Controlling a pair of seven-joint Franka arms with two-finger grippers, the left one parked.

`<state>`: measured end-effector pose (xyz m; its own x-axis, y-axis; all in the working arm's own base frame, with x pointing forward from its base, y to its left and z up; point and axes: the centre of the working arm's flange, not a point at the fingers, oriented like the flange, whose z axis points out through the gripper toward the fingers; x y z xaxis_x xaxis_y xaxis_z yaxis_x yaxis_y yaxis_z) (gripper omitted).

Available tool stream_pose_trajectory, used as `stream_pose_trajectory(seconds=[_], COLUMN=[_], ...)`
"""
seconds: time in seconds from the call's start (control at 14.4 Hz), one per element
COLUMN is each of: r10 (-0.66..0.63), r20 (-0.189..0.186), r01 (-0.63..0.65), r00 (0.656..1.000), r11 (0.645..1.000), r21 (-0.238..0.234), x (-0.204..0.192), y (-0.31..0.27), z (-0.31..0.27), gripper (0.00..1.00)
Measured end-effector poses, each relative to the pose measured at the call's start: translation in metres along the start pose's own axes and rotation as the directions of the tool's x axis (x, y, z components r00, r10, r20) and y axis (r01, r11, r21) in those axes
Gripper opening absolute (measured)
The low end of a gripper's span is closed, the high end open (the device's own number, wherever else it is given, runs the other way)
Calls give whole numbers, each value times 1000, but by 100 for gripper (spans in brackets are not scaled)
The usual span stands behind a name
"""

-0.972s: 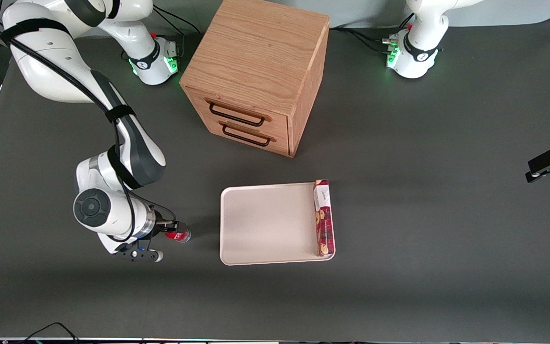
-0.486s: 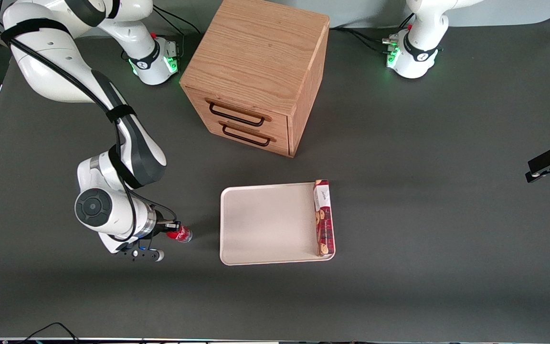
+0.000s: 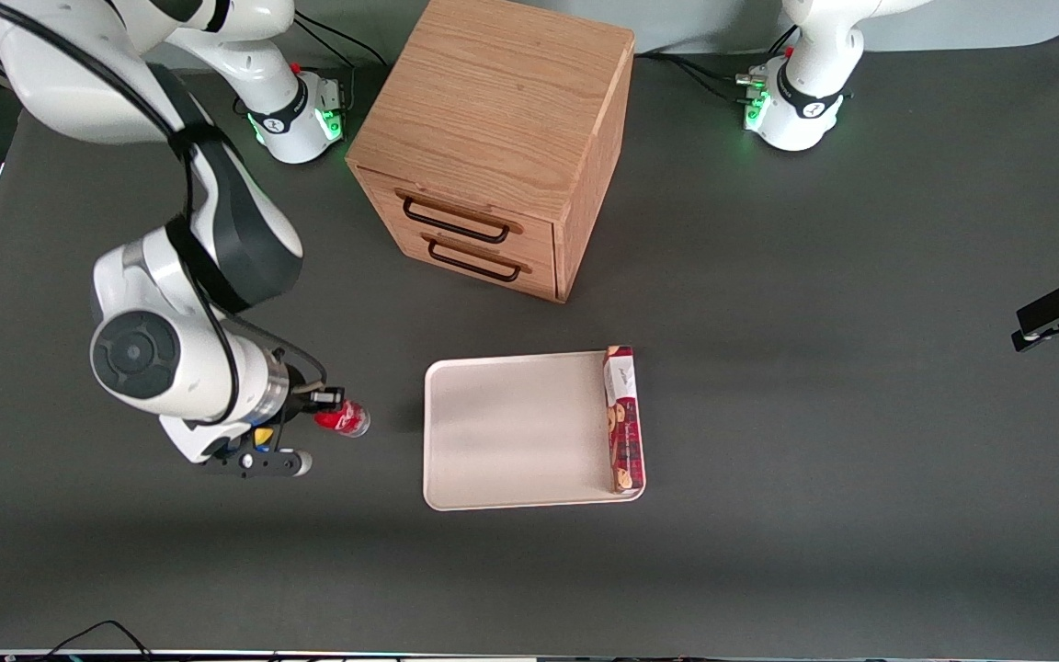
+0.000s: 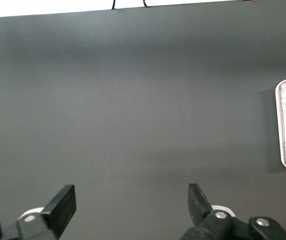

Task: Place coke bottle on tray
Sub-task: 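Lift the bottle and carry it over the white tray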

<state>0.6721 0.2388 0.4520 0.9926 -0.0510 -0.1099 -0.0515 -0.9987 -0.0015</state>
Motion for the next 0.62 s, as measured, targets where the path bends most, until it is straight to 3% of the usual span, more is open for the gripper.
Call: stream_pose_trajectory(seconds=[0.35,0.62], r10=[156,213], r20=[31,19], r01=[-157,-213], r00=[987,977], r11=[985,977], r21=[64,10], x=[-31,-12], y=[-102,-118], z=[22,98], gripper=[34,34])
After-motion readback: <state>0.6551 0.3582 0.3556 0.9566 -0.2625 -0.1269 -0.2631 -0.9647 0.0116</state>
